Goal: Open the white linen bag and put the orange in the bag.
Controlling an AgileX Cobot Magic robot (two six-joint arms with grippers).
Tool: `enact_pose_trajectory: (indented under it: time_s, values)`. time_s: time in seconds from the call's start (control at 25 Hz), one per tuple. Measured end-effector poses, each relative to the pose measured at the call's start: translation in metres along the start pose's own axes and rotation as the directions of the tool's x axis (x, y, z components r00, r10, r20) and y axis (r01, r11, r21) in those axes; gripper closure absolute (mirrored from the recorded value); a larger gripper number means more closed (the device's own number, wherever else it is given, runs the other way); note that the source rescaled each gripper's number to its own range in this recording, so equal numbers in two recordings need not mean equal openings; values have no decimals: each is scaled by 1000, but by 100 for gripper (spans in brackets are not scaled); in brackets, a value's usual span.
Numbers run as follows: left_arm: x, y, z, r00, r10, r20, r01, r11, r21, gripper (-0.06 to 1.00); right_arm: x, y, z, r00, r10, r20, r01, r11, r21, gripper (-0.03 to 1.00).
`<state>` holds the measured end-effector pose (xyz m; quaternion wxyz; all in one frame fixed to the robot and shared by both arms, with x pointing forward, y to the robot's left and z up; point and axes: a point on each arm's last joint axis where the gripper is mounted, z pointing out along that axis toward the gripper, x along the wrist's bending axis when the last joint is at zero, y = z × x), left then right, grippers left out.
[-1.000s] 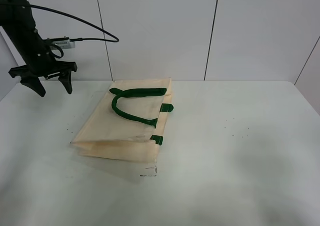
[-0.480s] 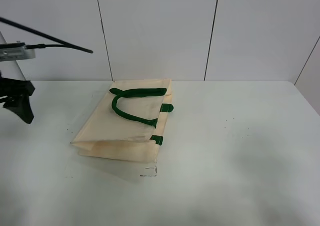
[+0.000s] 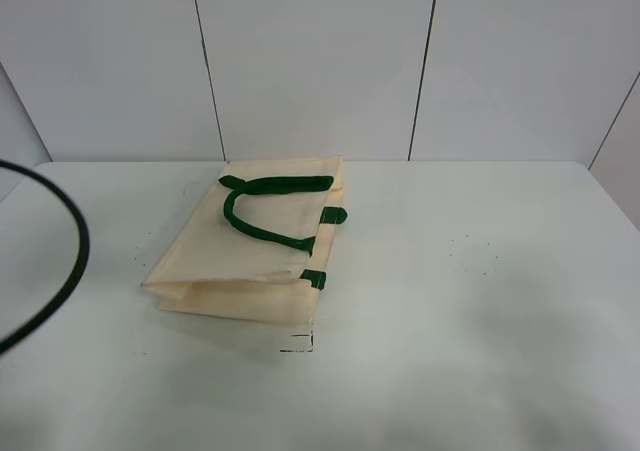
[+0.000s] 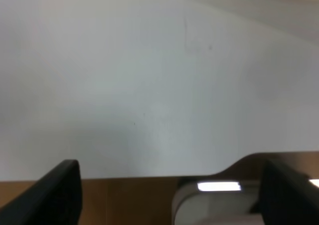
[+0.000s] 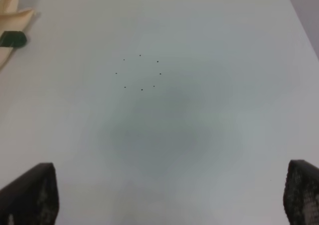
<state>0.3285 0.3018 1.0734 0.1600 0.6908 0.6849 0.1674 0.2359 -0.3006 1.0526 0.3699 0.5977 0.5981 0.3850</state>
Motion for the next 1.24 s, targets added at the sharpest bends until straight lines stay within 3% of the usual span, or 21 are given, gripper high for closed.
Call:
enact_pose_trajectory:
  time_s: [0.28,0.48,0.76,1.24]
  values:
    - [0,-62,7,1000,-2,0,1,989,-150,-5,0,0,0,1000,0,0,0,1000,0,-3]
    - [0,-81,-5,1000,-3,-1,3,947,-322,-5,0,0,0,1000,0,0,0,1000,0,-3]
    - [-1,-100,-15,1000,-5,4,6,887,-461,-5,0,0,0,1000,0,0,0,1000,0,-3]
    - [-2,-104,-16,1000,-3,19,12,874,-486,-5,0,0,0,1000,0,0,0,1000,0,-3]
